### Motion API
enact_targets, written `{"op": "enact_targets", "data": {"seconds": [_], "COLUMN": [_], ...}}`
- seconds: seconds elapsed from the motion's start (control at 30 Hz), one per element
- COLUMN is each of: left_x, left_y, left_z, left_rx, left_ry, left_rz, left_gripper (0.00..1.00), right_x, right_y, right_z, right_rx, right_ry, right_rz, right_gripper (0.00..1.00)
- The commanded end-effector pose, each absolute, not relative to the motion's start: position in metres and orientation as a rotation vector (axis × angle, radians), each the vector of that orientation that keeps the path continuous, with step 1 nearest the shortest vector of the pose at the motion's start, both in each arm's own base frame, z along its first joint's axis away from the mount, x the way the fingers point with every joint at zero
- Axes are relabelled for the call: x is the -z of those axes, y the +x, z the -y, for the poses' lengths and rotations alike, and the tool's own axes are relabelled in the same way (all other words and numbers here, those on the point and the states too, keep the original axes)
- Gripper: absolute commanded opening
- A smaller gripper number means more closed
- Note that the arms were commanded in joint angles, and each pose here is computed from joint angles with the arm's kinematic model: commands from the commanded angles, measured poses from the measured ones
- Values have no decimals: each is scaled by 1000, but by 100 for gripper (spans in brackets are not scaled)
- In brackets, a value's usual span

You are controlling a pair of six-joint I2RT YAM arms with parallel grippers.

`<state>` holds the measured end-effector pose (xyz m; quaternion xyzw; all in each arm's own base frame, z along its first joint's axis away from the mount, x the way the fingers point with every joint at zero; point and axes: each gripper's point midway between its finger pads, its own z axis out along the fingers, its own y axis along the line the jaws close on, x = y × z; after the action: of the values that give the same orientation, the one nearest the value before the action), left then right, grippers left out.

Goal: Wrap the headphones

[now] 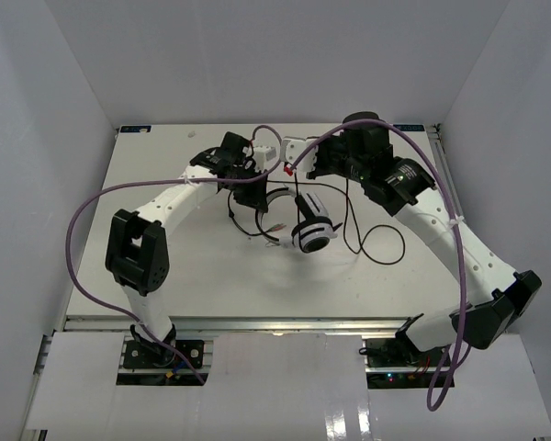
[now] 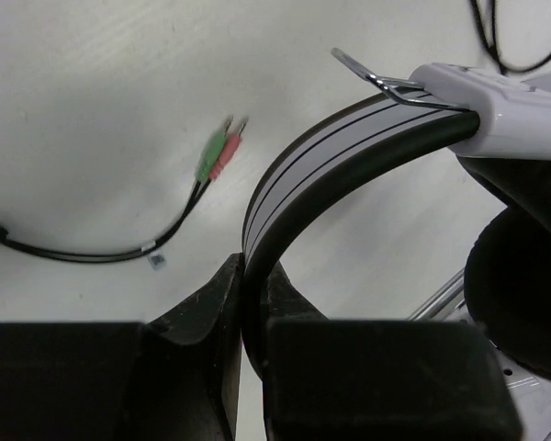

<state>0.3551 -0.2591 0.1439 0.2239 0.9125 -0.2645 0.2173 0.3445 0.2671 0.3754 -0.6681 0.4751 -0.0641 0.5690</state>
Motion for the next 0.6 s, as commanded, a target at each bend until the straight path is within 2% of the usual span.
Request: {"op": "enact_targets", "data": {"seconds": [0.0, 0.13, 0.2, 0.27, 0.43, 0.57], "left_x": [-200, -234, -245, -276, -321, -360], "left_y": [332, 310, 302, 277, 253, 256], "left_z": [260, 270, 275, 286, 302, 302], "left_rx": [865, 1009, 1064, 1225, 1346, 1333], "left_ry": [782, 885, 915, 981, 1002, 920], "left_rz": [-2314, -2154, -2101, -1986, -1864, -1805], "left_gripper": [0, 0, 0, 0, 0, 0], "right_x": [-390, -368, -359, -328, -300, -301], "right_y": [366, 377, 373, 370, 351, 326], "right_z": [-251, -245, -251, -256, -284, -296], "right_rx": [270, 138, -5, -257, -688, -1058], "right_ry": [-1502, -1499, -1498, -1482, -1388, -1319], "right_rz": [-1109, -1163, -1164, -1232, -1275, -1232], "right_gripper": [8, 8, 8, 8, 16, 26]}}
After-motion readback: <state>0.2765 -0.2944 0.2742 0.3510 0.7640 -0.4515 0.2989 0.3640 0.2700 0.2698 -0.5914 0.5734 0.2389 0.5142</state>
